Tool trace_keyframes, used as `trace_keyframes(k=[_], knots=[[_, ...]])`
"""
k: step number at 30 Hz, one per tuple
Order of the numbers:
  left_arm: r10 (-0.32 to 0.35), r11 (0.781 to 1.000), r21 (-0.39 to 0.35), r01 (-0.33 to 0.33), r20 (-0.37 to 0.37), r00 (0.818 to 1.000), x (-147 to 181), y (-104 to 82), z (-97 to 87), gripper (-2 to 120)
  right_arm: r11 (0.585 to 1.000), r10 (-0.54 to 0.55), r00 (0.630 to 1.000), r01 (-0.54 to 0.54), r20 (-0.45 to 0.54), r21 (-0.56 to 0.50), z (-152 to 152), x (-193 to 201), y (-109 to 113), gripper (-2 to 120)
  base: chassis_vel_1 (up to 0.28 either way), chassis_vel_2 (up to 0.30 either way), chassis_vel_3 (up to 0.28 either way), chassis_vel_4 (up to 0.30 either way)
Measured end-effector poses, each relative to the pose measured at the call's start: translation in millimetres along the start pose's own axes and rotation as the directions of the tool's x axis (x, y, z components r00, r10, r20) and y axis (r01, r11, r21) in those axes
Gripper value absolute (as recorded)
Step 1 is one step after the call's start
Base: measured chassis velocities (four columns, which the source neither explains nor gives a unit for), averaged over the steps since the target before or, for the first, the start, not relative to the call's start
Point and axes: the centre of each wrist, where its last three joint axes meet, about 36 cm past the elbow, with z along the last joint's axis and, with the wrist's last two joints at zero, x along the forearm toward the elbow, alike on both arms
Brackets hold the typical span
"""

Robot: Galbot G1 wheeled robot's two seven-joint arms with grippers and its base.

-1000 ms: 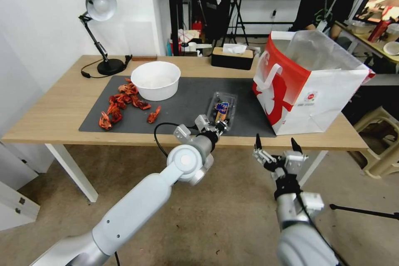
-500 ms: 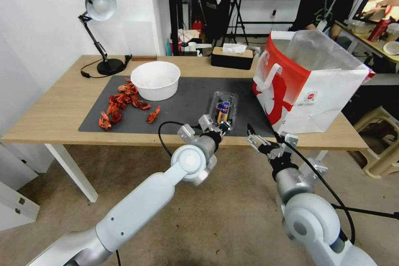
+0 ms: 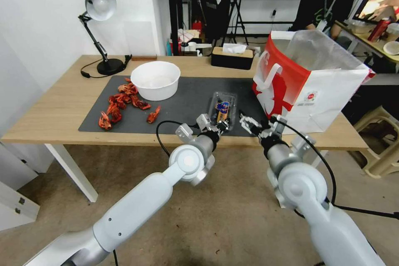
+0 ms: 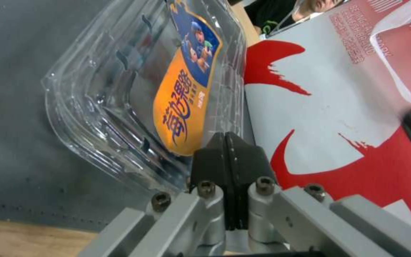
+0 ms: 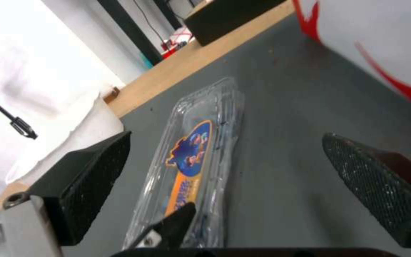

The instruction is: Close the takeout container lid, then place the container into the takeout bag.

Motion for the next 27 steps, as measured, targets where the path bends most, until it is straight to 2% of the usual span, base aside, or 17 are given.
trace_keyframes(k=[19,21,22,23,25,26,27], knots=[[-0.004,1.000,-0.004,0.004,0.006,1.000,1.9,3.1,0.5,0,0.997,0.034,0.994,-0.041,-0.106,-0.067,11.9,-61.8,10.1,98,0.000,0.000,0.000,0.000],[-0.005,1.000,-0.004,0.005,0.006,1.000,2.1,3.5,0.8,0,0.996,0.035,0.993,-0.043,-0.114,-0.072,14.5,-65.7,11.4,92,0.000,0.000,0.000,0.000],[-0.006,1.000,-0.004,0.006,0.007,1.000,2.4,4.2,0.8,0,0.996,0.038,0.991,-0.048,-0.126,-0.077,21.0,-72.3,15.3,77,0.000,0.000,0.000,0.000],[-0.006,1.000,-0.004,0.006,0.007,1.000,2.4,4.2,0.8,0,0.996,0.038,0.991,-0.048,-0.126,-0.077,21.0,-72.3,15.3,77,0.000,0.000,0.000,0.000],[-0.005,1.000,-0.004,0.005,0.009,1.000,2.5,4.2,0.7,0,0.996,0.040,0.990,-0.050,-0.136,-0.078,25.0,-75.6,17.1,65,0.000,0.000,0.000,0.000],[-0.005,1.000,-0.004,0.005,0.009,1.000,2.5,4.2,0.7,0,0.996,0.040,0.990,-0.050,-0.136,-0.078,25.0,-75.6,17.1,65,0.000,0.000,0.000,0.000],[-0.005,1.000,-0.004,0.005,0.010,1.000,2.6,3.9,0.6,0,0.996,0.042,0.990,-0.053,-0.138,-0.076,25.7,-76.6,16.9,59,0.000,0.000,0.000,0.000]])
